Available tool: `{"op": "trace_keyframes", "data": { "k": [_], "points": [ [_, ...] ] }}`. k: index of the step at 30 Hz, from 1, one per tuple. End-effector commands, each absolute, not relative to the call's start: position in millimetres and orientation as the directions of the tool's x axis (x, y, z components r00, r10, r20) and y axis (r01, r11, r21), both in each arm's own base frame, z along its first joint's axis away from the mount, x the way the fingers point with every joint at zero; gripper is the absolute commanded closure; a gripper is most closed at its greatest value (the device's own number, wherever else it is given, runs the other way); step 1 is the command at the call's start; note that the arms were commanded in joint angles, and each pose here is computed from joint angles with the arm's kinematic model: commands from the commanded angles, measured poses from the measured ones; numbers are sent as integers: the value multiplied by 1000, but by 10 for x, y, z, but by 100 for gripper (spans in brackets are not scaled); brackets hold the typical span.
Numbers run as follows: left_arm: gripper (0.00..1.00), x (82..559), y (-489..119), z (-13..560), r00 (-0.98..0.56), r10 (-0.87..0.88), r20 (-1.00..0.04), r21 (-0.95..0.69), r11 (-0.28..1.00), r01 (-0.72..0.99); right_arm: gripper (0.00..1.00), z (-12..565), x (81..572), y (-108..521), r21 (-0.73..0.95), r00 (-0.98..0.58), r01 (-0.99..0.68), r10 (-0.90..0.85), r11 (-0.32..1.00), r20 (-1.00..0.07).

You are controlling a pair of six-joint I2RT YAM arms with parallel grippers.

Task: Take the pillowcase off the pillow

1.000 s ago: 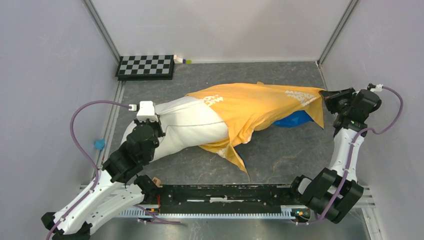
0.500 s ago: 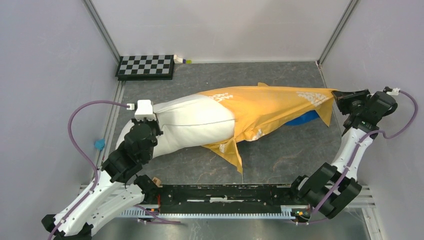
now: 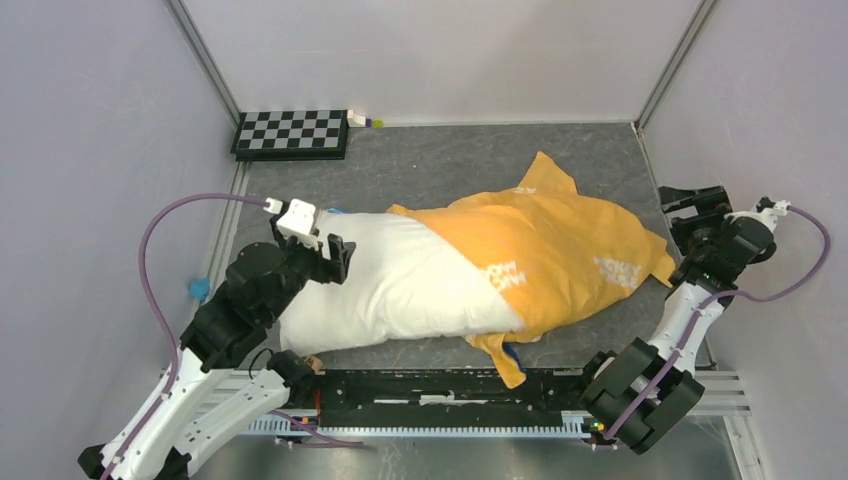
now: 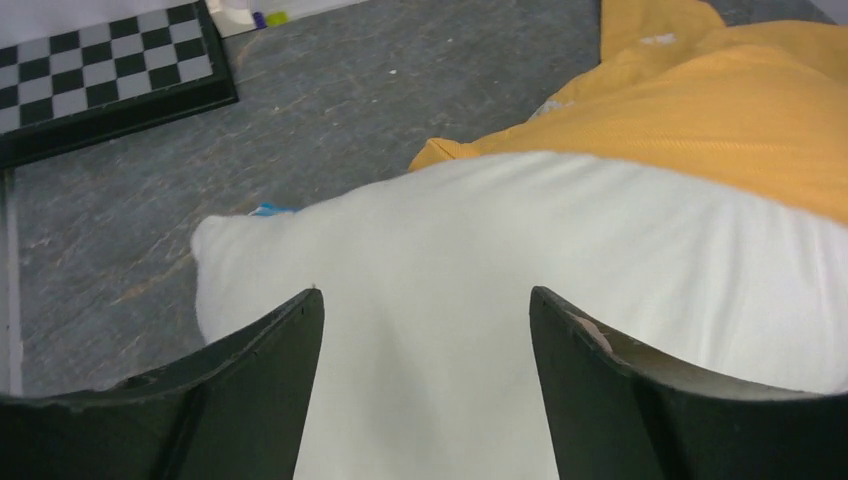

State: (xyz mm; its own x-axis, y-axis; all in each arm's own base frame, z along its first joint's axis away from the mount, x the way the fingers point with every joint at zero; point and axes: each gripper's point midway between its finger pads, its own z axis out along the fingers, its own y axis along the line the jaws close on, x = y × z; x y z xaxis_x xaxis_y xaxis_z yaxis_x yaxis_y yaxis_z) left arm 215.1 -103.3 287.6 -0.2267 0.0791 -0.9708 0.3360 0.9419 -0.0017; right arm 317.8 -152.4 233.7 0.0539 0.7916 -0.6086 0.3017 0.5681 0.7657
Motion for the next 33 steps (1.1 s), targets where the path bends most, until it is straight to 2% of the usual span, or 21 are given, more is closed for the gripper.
{"op": "trace_keyframes", "data": {
  "k": [1,6,13,17,21,24,28,30,33],
  "points": [
    [15,2095,-1279,3103,-216,85,-973,-26,886,463,2,2719,3348,-1230,642,-5,151,650,752,-760],
    [0,2295,-1428,2992,-340,111,-934,-50,901,431,2,2725,3713,-624,499,-206,52,498,865,-842],
    [0,2545,-1561,2669,-506,120,-854,-70,938,340,2,2509,3957,62,439,-369,-103,376,893,-850],
    [0,2623,-1598,2489,-565,58,-823,-113,958,263,2,2336,4028,331,456,-435,-131,362,880,-824],
    [0,2580,-1707,2233,-622,37,-783,-166,950,266,2,2198,4029,519,477,-464,-124,374,870,-803],
    [0,2477,-1787,1983,-676,28,-736,-217,937,275,2,2001,4008,512,525,-486,-29,447,851,-751],
    [0,2282,-1848,1675,-756,-21,-655,-302,923,237,2,1634,3961,348,565,-504,208,582,799,-638],
    [2,2176,-1943,1597,-775,-51,-630,-360,904,233,2,1484,3922,127,509,-470,388,640,769,-608],
    [3,2038,-2049,1506,-782,-46,-622,-383,889,253,2,1390,3892,-32,431,-463,517,665,740,-586]
  ]
}}
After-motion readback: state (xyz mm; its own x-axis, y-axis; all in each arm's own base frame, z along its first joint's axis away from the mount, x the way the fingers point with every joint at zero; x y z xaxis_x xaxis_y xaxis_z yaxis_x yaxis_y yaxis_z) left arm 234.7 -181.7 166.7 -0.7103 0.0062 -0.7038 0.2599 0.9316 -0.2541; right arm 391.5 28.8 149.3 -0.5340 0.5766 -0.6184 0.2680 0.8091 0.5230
